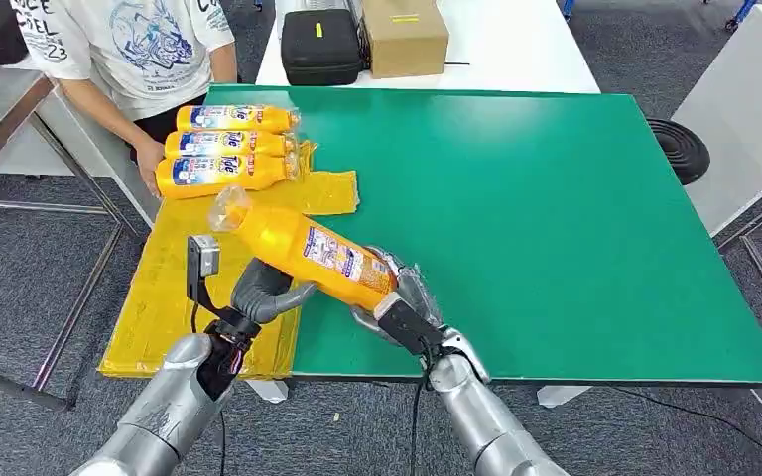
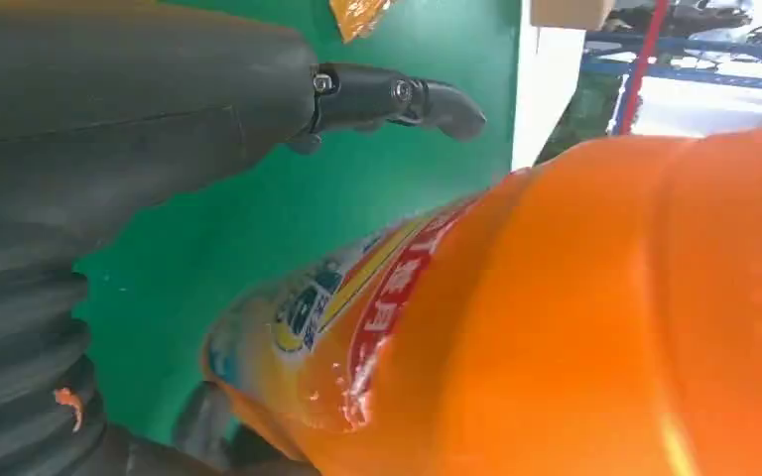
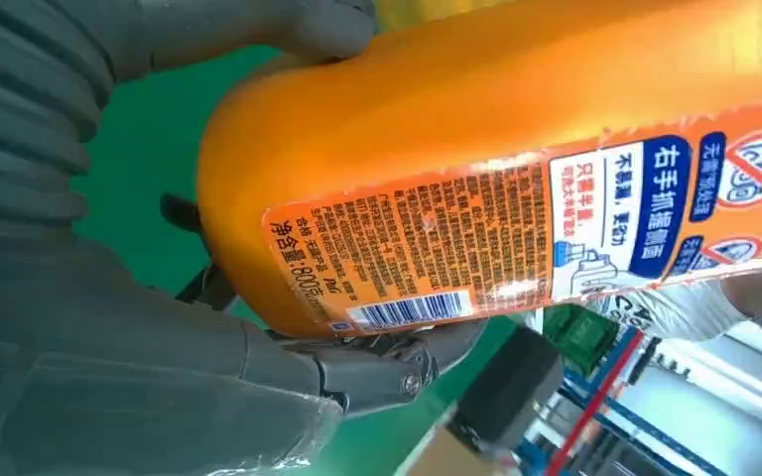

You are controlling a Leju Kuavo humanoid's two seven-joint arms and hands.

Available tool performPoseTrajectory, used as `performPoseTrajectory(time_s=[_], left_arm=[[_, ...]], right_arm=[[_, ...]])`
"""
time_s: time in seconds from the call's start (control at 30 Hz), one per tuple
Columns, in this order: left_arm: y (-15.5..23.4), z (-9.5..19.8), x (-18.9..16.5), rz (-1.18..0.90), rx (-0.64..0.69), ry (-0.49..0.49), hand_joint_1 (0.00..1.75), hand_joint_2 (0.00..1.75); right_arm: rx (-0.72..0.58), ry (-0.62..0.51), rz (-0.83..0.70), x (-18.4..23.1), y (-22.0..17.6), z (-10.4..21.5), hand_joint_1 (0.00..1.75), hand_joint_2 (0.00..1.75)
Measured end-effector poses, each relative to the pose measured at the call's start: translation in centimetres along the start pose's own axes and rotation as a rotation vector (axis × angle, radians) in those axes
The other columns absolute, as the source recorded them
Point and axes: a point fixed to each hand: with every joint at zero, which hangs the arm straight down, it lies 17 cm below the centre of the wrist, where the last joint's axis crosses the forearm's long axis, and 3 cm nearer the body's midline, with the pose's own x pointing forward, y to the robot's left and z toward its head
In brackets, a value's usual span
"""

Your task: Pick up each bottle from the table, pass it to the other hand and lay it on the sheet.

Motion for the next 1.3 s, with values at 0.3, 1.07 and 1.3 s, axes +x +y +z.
performPoseTrajectory(time_s=[0.3, 1.07, 1.3], left_arm=[[-0.8, -0.1, 0.7, 0.033, -0.023, -0.031, 0.00, 1.75], [-3.2, 2.1, 2.5, 0.064, -0.168, -0.095, 0.00, 1.75], [-4.9, 1.5, 3.6, 0.071, -0.202, -0.111, 0.00, 1.75]], right_arm=[[0.040, 0.015, -0.035, -0.1, 2.2, 0.3, 1.75, 1.75], [0.019, 0.037, -0.064, -1.3, 0.9, 0.8, 1.75, 1.75], [0.036, 0.032, -0.070, -1.0, 1.5, 0.7, 1.75, 1.75]])
